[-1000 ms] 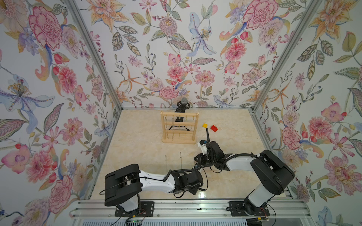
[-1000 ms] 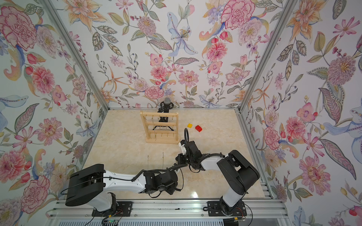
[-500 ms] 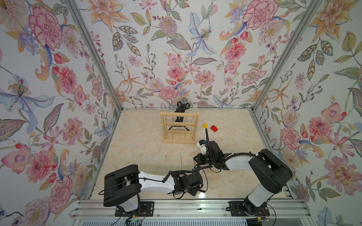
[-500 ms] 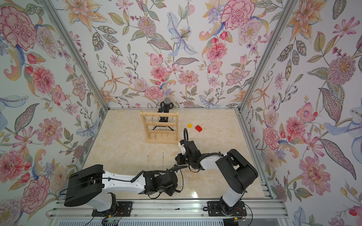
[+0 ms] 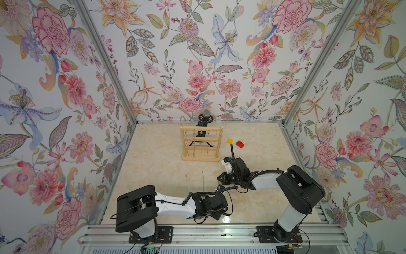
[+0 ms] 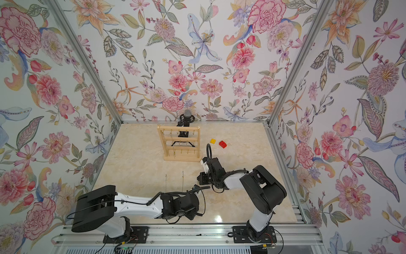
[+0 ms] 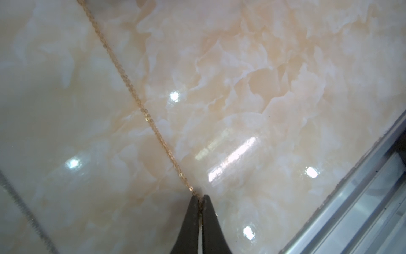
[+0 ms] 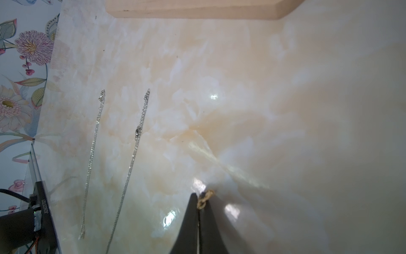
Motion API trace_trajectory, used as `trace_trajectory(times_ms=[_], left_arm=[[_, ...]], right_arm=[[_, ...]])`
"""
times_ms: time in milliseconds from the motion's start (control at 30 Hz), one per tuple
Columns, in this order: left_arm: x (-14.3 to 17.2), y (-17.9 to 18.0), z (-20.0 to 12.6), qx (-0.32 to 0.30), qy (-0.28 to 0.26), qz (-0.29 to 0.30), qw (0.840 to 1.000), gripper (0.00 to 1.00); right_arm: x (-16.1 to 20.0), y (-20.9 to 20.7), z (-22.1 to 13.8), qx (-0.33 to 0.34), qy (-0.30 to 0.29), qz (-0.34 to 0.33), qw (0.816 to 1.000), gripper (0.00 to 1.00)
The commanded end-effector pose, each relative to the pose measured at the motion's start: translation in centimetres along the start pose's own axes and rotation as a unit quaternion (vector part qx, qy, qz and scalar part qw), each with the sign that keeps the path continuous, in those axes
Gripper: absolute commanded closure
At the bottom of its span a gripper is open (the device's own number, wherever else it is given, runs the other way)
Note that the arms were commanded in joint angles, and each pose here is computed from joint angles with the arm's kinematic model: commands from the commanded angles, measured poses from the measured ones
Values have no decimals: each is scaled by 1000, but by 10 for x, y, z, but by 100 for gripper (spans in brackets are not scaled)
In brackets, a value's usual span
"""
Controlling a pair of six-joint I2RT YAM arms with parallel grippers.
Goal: Take the necklace off the jewelry display stand
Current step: Place the necklace at the center of the board.
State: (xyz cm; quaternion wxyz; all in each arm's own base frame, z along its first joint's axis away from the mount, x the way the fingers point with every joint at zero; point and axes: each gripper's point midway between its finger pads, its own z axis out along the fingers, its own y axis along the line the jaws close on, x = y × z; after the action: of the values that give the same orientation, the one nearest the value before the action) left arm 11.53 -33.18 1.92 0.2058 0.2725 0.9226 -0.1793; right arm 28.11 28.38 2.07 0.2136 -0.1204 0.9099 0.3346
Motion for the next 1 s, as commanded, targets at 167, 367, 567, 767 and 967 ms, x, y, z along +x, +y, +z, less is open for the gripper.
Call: trace_trajectory(times_ms=[167, 367, 567, 767, 967], left_arm=[[34, 5, -2, -12, 47, 12, 999, 92], [34, 5, -2, -12, 45, 12, 999, 92], [27, 0, -8, -1, 33, 9, 999, 92], [23, -1, -9, -4, 30, 12, 999, 88], [16, -7, -8, 1, 24, 16, 1000, 81]], right_arm=[[-32, -9, 1, 18, -45, 9, 999, 89], [-38, -8, -1, 18, -51, 9, 999, 84], [-43, -8, -4, 16, -55, 12, 998, 83], [-50, -7, -12, 16, -65, 11, 998, 81], [-55, -5, -26, 18, -77, 7, 997, 79]])
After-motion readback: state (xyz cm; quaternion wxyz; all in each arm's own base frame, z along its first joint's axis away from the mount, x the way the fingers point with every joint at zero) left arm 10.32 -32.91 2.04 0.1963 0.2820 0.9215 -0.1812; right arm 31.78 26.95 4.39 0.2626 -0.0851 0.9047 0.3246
